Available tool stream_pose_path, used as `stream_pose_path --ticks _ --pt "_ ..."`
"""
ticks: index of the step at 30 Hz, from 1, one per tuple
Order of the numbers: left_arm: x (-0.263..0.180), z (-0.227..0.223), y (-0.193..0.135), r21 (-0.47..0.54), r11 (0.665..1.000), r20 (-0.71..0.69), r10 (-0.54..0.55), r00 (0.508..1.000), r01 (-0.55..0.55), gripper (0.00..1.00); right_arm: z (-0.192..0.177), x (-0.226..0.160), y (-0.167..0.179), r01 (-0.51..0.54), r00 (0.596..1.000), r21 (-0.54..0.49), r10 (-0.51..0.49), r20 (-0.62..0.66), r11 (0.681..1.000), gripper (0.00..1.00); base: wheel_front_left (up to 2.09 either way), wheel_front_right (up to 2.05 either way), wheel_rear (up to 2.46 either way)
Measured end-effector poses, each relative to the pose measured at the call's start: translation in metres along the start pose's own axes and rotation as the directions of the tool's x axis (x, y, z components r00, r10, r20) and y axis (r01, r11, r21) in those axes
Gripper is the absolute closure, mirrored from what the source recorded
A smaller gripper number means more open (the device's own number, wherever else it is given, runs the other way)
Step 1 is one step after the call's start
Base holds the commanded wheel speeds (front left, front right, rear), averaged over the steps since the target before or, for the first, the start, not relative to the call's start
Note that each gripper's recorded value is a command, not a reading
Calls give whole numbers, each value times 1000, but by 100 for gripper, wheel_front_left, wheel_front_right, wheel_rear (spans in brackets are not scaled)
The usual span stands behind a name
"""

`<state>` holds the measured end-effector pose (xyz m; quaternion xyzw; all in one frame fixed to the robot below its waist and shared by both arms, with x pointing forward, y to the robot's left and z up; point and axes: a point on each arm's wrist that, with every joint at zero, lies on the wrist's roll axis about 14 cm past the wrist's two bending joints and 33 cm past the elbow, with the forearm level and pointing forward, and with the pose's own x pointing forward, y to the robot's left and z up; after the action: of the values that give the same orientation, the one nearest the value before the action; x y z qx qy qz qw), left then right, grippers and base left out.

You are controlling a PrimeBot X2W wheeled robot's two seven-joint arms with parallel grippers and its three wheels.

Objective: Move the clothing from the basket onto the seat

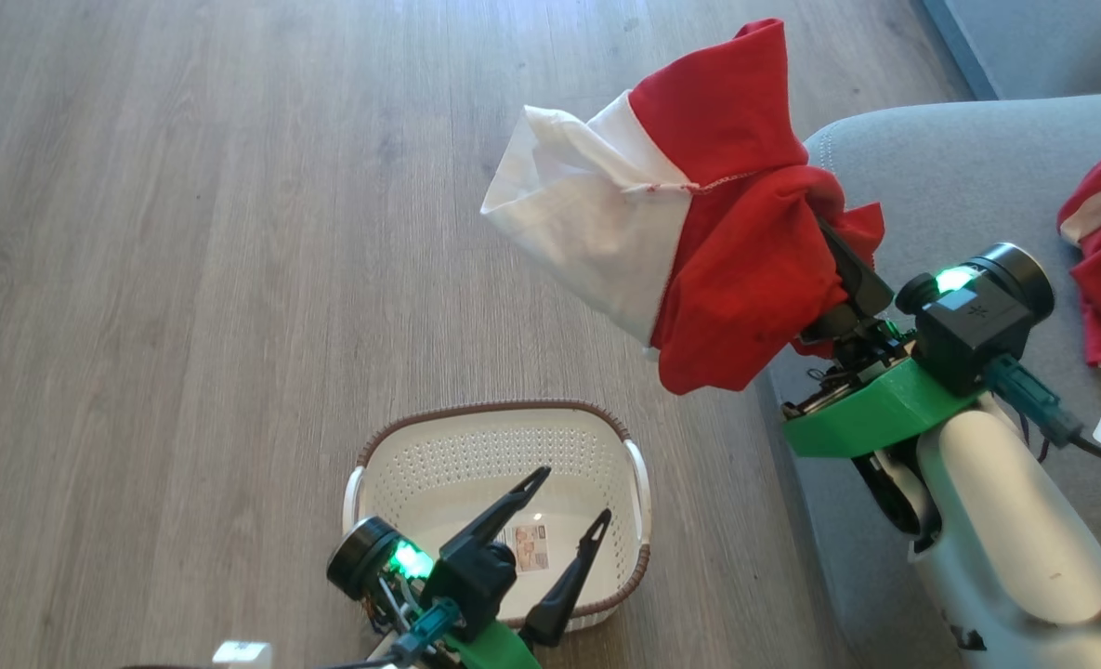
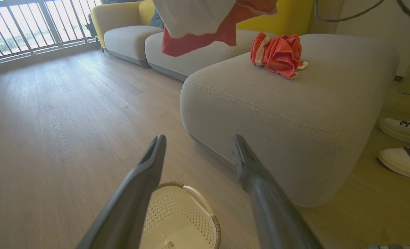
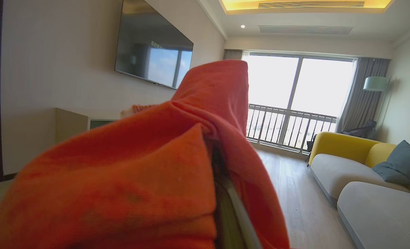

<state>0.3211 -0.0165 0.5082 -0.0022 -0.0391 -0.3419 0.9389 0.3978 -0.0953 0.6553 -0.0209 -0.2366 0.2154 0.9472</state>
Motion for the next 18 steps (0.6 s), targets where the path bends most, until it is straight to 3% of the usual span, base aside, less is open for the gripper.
stream_pose_path --ticks 18 --pt "16 -3 -24 -25 995 -1 -102 995 102 0 2 -21 -36 109 994 -48 -110 -17 993 100 0 0 0"
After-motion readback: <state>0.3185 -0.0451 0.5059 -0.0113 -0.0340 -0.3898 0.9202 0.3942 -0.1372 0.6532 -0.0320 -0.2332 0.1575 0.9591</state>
